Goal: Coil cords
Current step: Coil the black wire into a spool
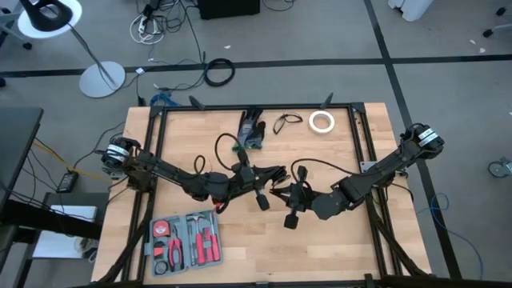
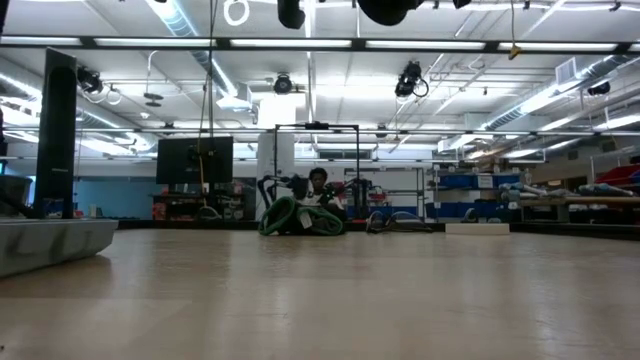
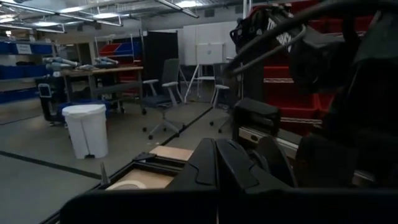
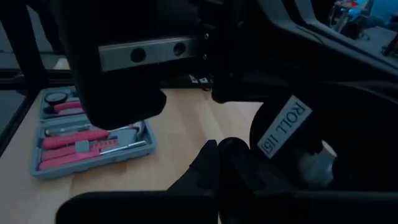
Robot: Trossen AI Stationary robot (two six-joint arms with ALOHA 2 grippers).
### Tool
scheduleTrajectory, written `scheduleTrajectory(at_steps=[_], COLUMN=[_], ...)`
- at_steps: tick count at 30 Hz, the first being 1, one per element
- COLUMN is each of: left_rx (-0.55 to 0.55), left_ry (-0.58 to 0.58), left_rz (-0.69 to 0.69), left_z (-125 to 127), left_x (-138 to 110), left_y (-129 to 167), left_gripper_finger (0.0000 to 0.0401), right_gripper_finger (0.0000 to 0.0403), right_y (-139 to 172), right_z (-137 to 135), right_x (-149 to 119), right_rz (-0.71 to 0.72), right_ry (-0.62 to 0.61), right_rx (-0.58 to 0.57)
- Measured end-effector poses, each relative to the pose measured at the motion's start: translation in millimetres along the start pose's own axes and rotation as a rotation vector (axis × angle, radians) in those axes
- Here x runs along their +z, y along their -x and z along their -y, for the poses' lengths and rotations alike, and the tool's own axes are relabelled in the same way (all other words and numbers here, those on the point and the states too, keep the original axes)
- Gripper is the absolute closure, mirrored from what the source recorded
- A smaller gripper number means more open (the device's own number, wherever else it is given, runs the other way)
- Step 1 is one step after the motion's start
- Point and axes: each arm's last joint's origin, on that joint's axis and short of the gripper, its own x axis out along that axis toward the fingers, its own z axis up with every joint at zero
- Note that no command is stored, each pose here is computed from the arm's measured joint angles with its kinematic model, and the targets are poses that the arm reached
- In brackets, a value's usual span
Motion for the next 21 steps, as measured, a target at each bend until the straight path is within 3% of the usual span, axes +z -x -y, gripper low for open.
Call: scheduleTrajectory(at_steps=[10,21], left_rx=[-0.007,-0.009], left_ry=[-0.009,-0.003], left_rz=[-0.009,-0.009], left_z=[0.5,0.7], left_x=[-1.9,-1.9], left_y=[0.1,0.2], left_gripper_finger=[0.0401,0.0401], right_gripper_finger=[0.0400,0.0401], right_y=[-10.7,-14.4], right_z=[10.3,12.4], right_x=[-1.2,8.8], right_rz=[-0.103,-0.022], right_ry=[-0.054,-0.051], right_rx=[0.079,0.087])
